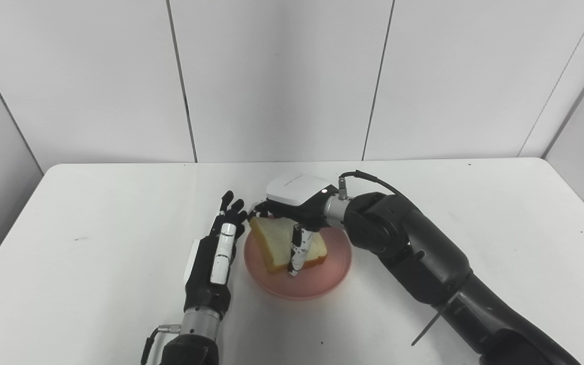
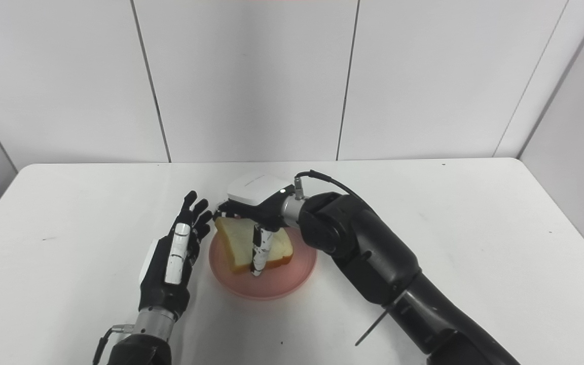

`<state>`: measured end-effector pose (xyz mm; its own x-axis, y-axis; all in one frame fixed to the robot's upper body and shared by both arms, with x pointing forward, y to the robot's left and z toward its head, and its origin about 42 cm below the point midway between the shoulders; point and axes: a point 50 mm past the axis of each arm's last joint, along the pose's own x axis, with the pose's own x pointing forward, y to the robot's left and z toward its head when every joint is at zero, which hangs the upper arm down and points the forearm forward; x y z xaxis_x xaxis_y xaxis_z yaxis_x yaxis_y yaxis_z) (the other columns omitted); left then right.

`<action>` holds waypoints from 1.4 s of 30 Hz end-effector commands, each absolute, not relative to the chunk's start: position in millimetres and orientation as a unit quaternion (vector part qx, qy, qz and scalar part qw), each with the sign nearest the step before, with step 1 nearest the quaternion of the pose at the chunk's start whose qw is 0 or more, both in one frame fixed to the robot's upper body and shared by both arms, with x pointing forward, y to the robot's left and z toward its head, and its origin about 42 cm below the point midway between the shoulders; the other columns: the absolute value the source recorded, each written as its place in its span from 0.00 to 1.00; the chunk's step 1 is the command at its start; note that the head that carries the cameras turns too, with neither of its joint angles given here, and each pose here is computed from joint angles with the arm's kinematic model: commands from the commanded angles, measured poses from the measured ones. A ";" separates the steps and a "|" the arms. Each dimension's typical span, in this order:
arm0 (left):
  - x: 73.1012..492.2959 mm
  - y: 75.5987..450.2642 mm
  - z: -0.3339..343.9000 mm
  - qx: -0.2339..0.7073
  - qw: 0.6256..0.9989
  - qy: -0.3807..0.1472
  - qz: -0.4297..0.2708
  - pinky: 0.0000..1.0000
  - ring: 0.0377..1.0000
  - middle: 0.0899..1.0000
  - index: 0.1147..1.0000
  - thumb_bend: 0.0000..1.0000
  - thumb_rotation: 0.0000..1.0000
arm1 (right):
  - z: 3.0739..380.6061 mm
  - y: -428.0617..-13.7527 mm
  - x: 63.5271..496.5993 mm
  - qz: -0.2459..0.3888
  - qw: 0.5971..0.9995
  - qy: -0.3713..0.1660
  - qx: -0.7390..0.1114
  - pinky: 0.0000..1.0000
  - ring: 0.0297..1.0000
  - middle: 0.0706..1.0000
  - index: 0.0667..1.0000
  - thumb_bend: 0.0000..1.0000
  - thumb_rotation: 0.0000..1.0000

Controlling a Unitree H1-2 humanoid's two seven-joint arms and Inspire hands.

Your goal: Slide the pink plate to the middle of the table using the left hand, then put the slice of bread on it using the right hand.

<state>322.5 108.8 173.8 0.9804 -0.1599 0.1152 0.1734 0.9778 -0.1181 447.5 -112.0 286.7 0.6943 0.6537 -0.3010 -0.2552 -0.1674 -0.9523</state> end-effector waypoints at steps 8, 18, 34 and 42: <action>328.2 104.5 195.2 -0.072 0.989 -0.090 -0.091 0.98 0.95 0.95 0.97 0.77 0.94 | 323.5 -112.7 448.6 0.334 0.619 -0.155 -0.693 0.56 0.67 0.72 0.76 0.92 0.24; 328.2 109.0 196.2 -0.074 0.988 -0.094 -0.100 0.99 0.96 0.97 0.99 0.75 0.94 | 340.1 -115.4 440.2 0.335 0.581 -0.085 -0.737 0.82 0.87 0.88 0.85 1.00 0.33; 328.1 112.8 196.8 -0.076 0.988 -0.095 -0.097 1.00 0.97 0.97 0.98 0.75 0.95 | 354.0 -119.2 436.0 0.331 0.580 -0.053 -0.742 0.97 0.98 1.00 0.99 1.00 0.41; 328.9 115.5 193.9 -0.070 0.987 -0.102 -0.099 0.99 0.97 0.97 0.99 0.75 0.95 | 375.6 -125.7 430.1 0.314 0.607 -0.080 -0.726 1.00 1.00 1.00 1.00 1.00 0.46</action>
<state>323.5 116.2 172.4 0.9796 -0.1722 0.1034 0.1850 0.9740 -0.1308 431.0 -127.2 335.2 0.7468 0.4665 -0.4740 -0.3625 -0.3120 -0.8782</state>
